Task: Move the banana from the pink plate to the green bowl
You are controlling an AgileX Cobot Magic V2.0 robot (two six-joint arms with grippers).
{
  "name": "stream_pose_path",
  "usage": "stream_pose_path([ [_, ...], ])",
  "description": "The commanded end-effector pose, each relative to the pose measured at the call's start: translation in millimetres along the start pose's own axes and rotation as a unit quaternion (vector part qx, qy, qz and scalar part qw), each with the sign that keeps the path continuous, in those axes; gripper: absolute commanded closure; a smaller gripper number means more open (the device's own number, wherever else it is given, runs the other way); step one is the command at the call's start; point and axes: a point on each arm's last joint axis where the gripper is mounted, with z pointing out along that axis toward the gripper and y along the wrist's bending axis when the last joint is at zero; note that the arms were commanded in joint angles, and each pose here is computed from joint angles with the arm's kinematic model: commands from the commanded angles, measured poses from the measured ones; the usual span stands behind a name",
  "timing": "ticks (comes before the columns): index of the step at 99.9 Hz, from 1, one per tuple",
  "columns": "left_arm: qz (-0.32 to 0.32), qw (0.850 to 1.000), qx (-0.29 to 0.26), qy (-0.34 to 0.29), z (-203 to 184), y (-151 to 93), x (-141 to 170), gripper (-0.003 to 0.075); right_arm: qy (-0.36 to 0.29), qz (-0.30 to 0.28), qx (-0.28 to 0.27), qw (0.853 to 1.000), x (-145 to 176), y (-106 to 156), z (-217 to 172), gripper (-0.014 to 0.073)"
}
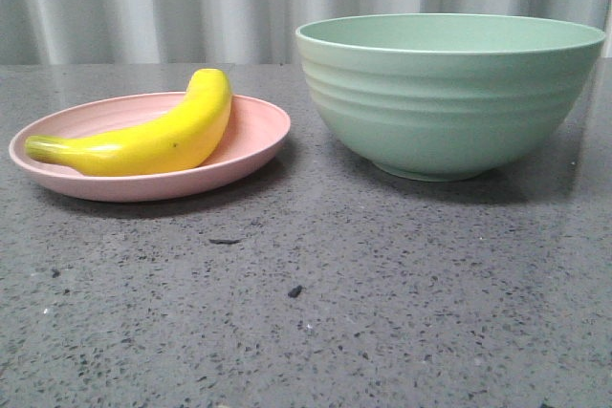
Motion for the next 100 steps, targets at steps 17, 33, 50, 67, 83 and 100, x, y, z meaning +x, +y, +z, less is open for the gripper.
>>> stream_pose_path([
  [17,-0.010,0.997,0.006,-0.081,-6.6,-3.1,-45.1,0.0741,0.026,0.008,0.006,1.000,-19.8,3.5,6.7,0.0657],
  [33,-0.010,0.997,0.006,-0.076,-1.5,-4.7,-69.6,0.0741,0.080,0.009,0.010,0.997,-43.1,8.7,18.5,0.0657],
  [50,-0.019,0.998,0.006,-0.068,8.9,-5.6,-83.2,0.0741,0.109,0.009,0.009,0.994,-72.1,14.8,29.5,0.0657],
  [67,-0.019,0.998,0.005,-0.067,16.4,-5.6,-84.3,0.0740,0.084,0.009,0.008,0.996,-82.2,16.0,32.1,0.0657],
  [83,-0.019,0.998,0.005,-0.067,18.3,-5.6,-84.6,0.0732,0.093,0.009,0.008,0.996,-80.5,15.9,31.8,0.0657],
  [100,-0.019,0.997,0.006,-0.074,18.5,-5.6,-84.2,0.0564,0.091,0.009,0.008,0.996,-81.0,15.9,31.9,0.0657],
])
